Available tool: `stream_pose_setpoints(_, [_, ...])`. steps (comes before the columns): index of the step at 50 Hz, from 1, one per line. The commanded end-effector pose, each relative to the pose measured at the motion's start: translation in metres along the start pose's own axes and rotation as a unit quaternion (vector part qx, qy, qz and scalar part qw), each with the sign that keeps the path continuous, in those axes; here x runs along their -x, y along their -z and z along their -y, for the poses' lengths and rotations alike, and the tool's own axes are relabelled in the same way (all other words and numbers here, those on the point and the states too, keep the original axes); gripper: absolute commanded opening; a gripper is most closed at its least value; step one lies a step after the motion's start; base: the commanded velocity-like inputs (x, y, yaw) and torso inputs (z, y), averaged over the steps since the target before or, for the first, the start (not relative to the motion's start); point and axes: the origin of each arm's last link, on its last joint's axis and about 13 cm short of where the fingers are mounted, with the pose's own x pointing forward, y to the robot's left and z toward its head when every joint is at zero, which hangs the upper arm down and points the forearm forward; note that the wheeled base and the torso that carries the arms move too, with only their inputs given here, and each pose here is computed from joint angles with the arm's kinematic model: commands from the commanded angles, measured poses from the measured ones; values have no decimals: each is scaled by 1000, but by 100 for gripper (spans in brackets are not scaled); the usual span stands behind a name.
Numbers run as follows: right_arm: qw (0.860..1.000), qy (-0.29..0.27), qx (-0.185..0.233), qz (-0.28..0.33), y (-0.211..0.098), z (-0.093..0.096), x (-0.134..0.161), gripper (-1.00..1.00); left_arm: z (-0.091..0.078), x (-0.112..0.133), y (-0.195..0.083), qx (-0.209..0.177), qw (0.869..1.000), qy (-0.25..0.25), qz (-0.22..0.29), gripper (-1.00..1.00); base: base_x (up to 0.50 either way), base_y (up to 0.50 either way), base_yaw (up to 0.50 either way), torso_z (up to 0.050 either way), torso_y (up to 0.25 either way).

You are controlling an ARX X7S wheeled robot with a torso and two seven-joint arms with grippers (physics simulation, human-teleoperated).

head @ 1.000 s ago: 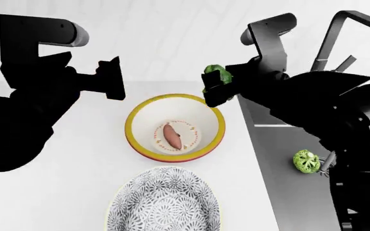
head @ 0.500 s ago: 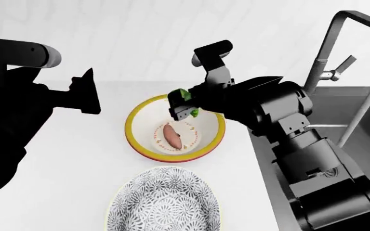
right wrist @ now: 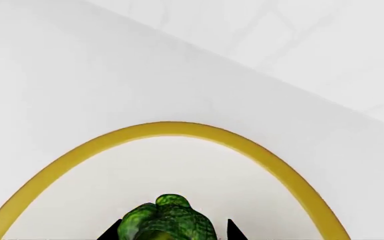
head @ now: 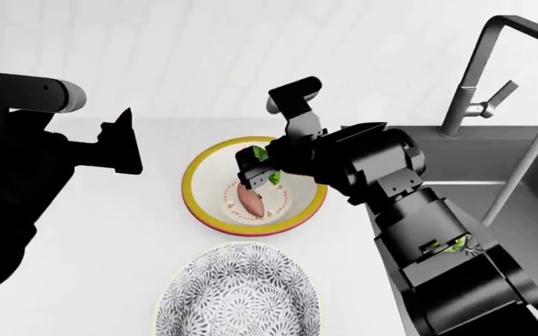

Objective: Pick the sweet potatos and broccolis from the sink and place them in one bowl. Place the broccoli in the other bowl. Then turn off the sink faucet.

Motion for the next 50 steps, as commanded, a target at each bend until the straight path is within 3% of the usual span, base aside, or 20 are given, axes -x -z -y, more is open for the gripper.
stream_pose_setpoints(1, [1000, -8, 8, -1, -2, -3, -1, -100, -3, 1, 9, 5, 1000, 13, 2, 100, 0, 0, 0, 0, 0])
stream_pose_setpoints(5, [1000, -12, 11, 3, -4, -4, 0, -100, -4, 3, 11, 4, 1000, 14, 2, 100, 0, 0, 0, 0, 0])
stream_pose_setpoints(6, [1000, -13, 10, 6, -5, -4, 1, 100, -4, 4, 11, 4, 1000, 13, 2, 100, 0, 0, 0, 0, 0])
stream_pose_setpoints(21, [999, -11, 14, 43, -19, -4, 18, 100, -1, 21, -3, 4, 1000, 16, 0, 100, 0, 0, 0, 0, 0])
stream_pose_setpoints(23, [998, -6, 18, 57, -25, -4, 25, 100, 4, -2, -6, 2, 1000, 18, 0, 100, 0, 0, 0, 0, 0])
stream_pose_setpoints(30, [995, 13, 19, 98, -36, -1, 43, 100, 5, -7, -8, 2, 1000, 21, 2, 100, 0, 0, 0, 0, 0])
stream_pose_setpoints(41, [977, 102, -4, 185, -11, 14, 110, 100, 9, -9, -6, 15, 1000, 23, 2, 100, 0, 0, 0, 0, 0])
stream_pose_setpoints(50, [961, 154, -5, 230, 17, 10, 160, 100, 12, -10, -6, 18, 1000, 24, 6, 100, 0, 0, 0, 0, 0])
